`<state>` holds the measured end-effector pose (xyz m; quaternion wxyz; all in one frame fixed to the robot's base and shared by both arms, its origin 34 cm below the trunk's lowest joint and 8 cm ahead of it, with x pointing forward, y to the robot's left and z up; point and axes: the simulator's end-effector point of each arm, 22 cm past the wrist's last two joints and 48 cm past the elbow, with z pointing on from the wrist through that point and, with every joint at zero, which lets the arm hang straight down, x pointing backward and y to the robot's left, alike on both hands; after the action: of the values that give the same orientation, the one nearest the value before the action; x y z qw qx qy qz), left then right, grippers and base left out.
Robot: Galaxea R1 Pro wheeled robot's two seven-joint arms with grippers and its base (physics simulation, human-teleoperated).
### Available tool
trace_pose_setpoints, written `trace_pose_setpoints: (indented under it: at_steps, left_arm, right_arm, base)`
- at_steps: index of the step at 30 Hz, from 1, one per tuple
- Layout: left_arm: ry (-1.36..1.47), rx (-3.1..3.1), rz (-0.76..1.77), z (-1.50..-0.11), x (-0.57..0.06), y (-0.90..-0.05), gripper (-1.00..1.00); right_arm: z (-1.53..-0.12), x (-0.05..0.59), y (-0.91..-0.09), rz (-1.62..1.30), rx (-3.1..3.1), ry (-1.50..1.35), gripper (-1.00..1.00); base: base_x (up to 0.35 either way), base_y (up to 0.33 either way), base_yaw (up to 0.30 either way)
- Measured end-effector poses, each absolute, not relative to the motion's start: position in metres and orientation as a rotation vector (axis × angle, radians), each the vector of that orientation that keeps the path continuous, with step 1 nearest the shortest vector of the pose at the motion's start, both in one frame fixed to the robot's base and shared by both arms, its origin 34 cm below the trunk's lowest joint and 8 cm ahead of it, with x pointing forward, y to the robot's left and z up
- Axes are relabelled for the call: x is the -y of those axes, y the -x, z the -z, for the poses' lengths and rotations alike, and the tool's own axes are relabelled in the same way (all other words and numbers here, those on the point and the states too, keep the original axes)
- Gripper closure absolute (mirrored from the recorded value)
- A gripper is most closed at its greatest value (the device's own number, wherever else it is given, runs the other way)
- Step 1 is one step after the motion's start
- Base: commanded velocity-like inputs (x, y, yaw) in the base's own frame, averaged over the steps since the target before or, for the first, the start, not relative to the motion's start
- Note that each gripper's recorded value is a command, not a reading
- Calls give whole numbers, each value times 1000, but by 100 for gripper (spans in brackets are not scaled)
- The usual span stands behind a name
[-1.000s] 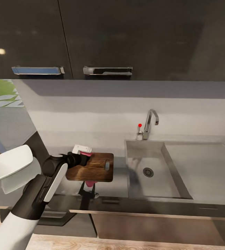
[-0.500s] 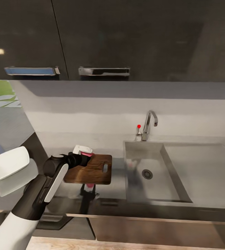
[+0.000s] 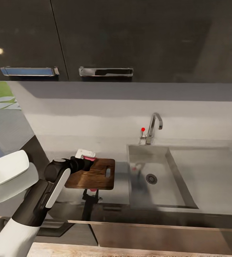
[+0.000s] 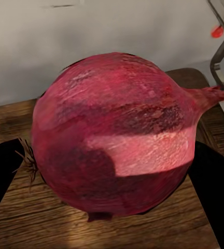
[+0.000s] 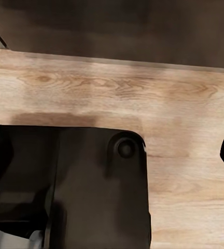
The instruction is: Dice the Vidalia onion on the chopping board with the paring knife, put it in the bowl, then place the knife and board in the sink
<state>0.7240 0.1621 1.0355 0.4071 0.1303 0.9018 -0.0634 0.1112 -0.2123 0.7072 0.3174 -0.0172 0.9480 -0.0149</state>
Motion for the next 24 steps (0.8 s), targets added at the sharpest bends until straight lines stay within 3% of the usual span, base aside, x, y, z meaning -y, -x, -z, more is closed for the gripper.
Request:
trace_pose_setpoints:
  at_steps: [24]
  left_arm:
    - [-327, -2309, 167, -1014, -162, -725, 100]
  right_arm:
    - [-707, 212, -100, 38, -2532, 47, -100]
  base:
    - [0, 0, 0]
